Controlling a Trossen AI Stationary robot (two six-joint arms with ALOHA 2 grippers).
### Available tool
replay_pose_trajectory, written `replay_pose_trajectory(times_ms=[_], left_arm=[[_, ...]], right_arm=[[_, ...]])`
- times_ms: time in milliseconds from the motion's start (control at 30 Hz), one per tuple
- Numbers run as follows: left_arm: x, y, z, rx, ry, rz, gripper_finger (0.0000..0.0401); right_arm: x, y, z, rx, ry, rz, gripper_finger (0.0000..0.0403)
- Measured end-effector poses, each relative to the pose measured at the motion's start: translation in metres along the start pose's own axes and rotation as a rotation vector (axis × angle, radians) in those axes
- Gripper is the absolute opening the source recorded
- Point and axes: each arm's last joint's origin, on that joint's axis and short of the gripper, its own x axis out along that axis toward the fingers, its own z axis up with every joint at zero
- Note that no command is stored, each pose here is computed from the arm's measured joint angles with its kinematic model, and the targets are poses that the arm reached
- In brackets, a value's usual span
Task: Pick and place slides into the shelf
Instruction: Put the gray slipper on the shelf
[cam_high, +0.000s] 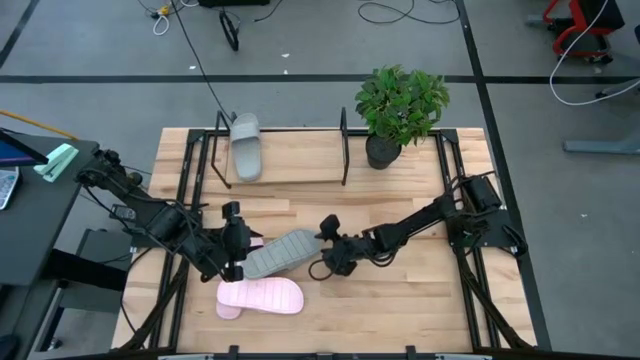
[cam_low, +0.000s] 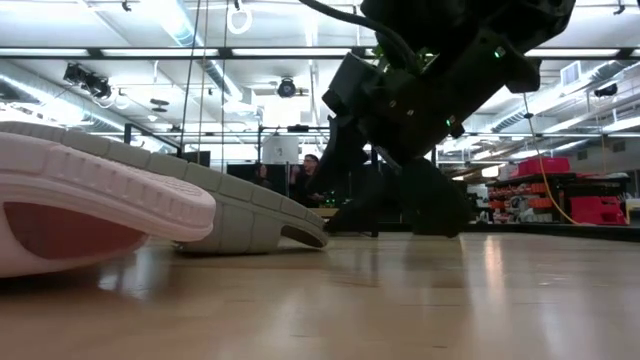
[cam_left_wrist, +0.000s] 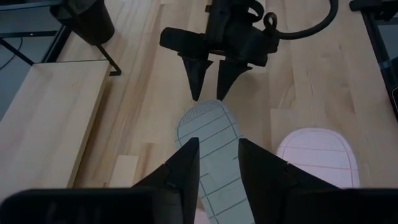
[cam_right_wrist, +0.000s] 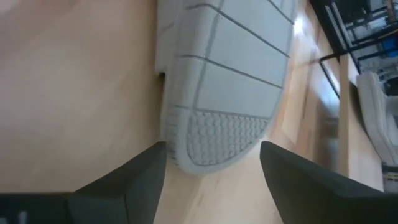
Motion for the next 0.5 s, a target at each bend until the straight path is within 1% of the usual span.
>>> replay_pose_trajectory(times_ms=[133, 267, 433, 500], left_arm=[[0.000, 0.000, 0.000, 0.000, 0.000, 0.000, 0.0112], [0.000, 0.000, 0.000, -0.001, -0.001, 0.000, 0.0113], [0.000, 0.000, 0.000, -0.001, -0.001, 0.000, 0.0112], [0.000, 0.000, 0.000, -0.001, -0.001, -0.001, 0.0110]], right_arm=[[0.009, 0.007, -0.006, -0.027, 0.020, 0.025, 0.0268], [0.014, 0.010, -0.006, -0.061, 0.019, 0.009, 0.0268], [0.016, 0.008, -0.006, -0.052, -0.011, 0.007, 0.0268], [0.017, 0.006, -0.006, -0.046, -0.029, 0.026, 0.0268]])
